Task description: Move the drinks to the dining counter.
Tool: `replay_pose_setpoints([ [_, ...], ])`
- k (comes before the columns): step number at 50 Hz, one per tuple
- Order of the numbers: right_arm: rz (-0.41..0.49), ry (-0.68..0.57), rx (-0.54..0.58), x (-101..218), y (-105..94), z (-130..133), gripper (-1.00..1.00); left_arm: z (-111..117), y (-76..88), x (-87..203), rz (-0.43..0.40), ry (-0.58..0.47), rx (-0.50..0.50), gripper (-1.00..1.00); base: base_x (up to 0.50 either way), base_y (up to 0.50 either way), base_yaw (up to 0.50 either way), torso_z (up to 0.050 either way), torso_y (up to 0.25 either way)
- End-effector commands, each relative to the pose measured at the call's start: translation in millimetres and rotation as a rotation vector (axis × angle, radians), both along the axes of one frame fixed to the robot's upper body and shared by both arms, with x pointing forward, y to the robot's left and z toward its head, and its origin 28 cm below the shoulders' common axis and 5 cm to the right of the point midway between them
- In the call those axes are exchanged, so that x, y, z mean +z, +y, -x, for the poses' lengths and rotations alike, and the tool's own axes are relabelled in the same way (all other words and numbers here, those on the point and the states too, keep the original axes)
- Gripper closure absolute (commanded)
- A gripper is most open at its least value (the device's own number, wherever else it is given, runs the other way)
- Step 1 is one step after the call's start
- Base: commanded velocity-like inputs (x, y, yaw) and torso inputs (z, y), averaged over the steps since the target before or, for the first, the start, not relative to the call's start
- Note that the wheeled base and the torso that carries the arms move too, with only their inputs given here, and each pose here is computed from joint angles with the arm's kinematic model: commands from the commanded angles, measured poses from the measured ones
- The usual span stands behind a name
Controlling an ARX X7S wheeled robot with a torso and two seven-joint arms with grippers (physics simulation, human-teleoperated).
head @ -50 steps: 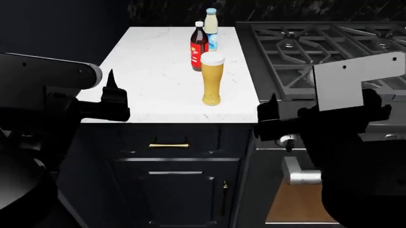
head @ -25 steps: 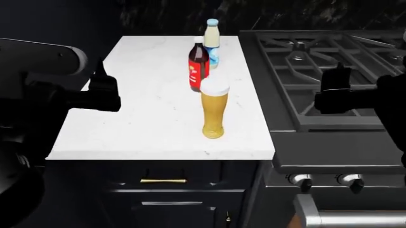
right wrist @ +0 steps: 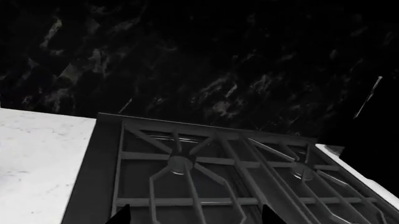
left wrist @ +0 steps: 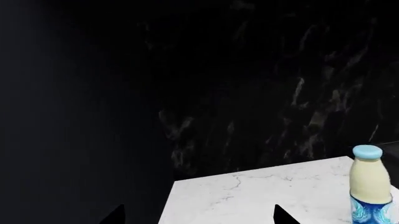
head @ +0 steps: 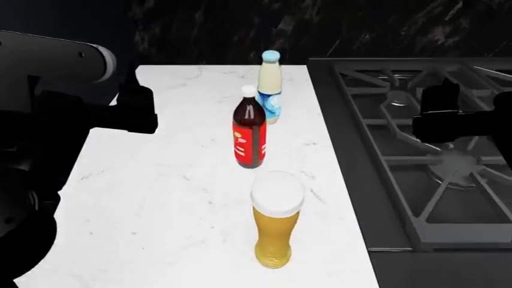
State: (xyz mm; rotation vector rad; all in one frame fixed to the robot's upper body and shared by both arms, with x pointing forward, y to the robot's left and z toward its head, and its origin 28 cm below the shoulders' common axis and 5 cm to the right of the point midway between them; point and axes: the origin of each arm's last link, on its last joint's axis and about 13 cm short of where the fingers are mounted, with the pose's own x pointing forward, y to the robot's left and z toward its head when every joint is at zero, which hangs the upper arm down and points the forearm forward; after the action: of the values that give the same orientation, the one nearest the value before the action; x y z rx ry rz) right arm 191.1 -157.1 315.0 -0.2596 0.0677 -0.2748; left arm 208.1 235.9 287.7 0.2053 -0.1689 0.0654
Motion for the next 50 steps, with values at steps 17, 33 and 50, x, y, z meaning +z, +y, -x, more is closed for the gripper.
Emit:
replay_pose_setpoints([
  [17,0.038,0.086,-0.024,-10,-3.8,4,-1.0,2,0.8,2,0.0,0.003,0.003,-1.0,0.09,0.0,0.0,0.0,0.001],
  [33,-0.098,0.264,0.433,-23,-13.9,41,-1.0,2,1.3,1,0.001,0.007,0.002,-1.0,0.0,0.0,0.0,0.0,0.0],
  [50,-0.07,0.281,0.483,-29,-31.1,56,-1.0,4,2.2,2,-0.001,0.005,0.006,-1.0,0.0,0.0,0.0,0.0,0.0],
])
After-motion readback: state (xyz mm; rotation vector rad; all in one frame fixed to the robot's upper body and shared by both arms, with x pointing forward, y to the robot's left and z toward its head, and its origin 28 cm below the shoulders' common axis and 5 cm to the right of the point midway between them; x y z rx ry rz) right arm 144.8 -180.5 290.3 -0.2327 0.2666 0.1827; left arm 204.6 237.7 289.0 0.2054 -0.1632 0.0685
